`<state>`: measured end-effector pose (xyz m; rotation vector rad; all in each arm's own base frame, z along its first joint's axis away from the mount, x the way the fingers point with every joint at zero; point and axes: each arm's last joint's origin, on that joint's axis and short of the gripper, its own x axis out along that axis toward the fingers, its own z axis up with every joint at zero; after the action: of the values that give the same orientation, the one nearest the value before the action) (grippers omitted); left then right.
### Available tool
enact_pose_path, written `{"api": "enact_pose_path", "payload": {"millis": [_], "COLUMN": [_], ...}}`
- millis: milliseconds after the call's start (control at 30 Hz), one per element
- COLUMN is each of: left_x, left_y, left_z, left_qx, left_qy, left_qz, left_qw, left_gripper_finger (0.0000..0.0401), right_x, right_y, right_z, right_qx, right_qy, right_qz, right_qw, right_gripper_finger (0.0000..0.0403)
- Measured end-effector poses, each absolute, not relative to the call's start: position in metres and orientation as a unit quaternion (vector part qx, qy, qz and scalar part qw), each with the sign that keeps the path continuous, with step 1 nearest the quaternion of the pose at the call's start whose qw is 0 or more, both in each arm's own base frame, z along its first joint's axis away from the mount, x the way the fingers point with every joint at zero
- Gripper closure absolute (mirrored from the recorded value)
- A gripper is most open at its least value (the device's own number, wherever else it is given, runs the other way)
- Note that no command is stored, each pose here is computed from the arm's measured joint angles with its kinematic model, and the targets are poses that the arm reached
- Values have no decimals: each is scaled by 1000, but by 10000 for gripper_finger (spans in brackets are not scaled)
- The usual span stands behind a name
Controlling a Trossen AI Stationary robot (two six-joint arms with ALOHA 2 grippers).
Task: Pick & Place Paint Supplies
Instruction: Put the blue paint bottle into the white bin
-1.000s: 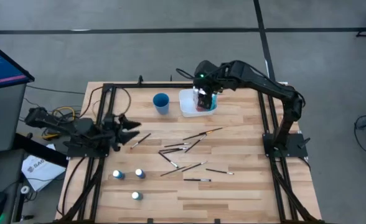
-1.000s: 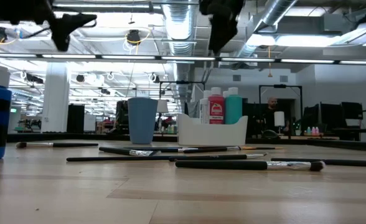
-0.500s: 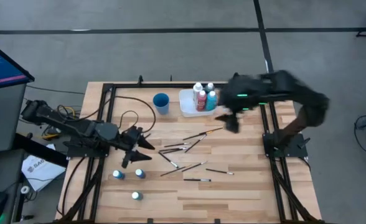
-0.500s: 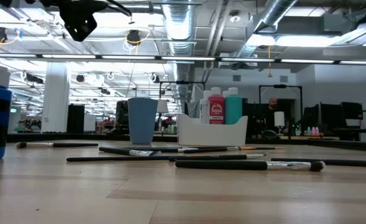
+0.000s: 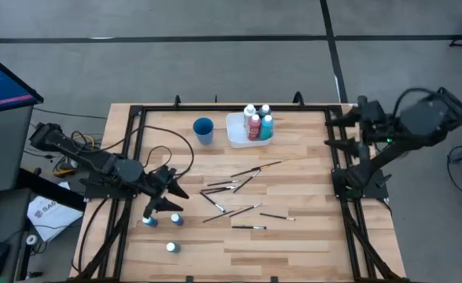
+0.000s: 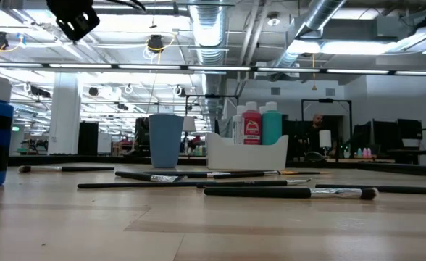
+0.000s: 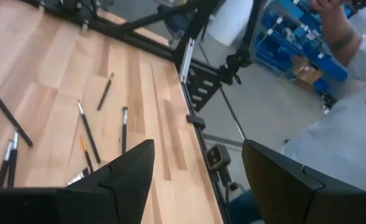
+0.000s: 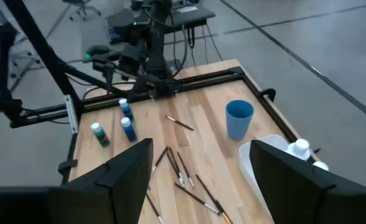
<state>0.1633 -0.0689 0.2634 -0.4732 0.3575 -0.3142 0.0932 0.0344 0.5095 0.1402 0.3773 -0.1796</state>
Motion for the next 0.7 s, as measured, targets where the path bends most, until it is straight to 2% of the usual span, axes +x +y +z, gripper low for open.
{"api": "enact_pose_path", "payload": {"millis": [233, 700], "left_x": [163, 163], "left_y": [-70, -92], "left_z": [261, 237], "left_qx": [-229, -187], "left_qy": [183, 284], "left_qz": [-152, -175], "left_qw": [944, 924], "left_gripper_finger": [164, 164], "right_x": [84, 88], "right_y": [41, 50], "right_z": [440, 309], "right_qx": [80, 188], "right_qy": [132, 6], "right_qz": [-105, -65], "right_qw": [982, 980], "right_gripper_finger": [143, 143]}}
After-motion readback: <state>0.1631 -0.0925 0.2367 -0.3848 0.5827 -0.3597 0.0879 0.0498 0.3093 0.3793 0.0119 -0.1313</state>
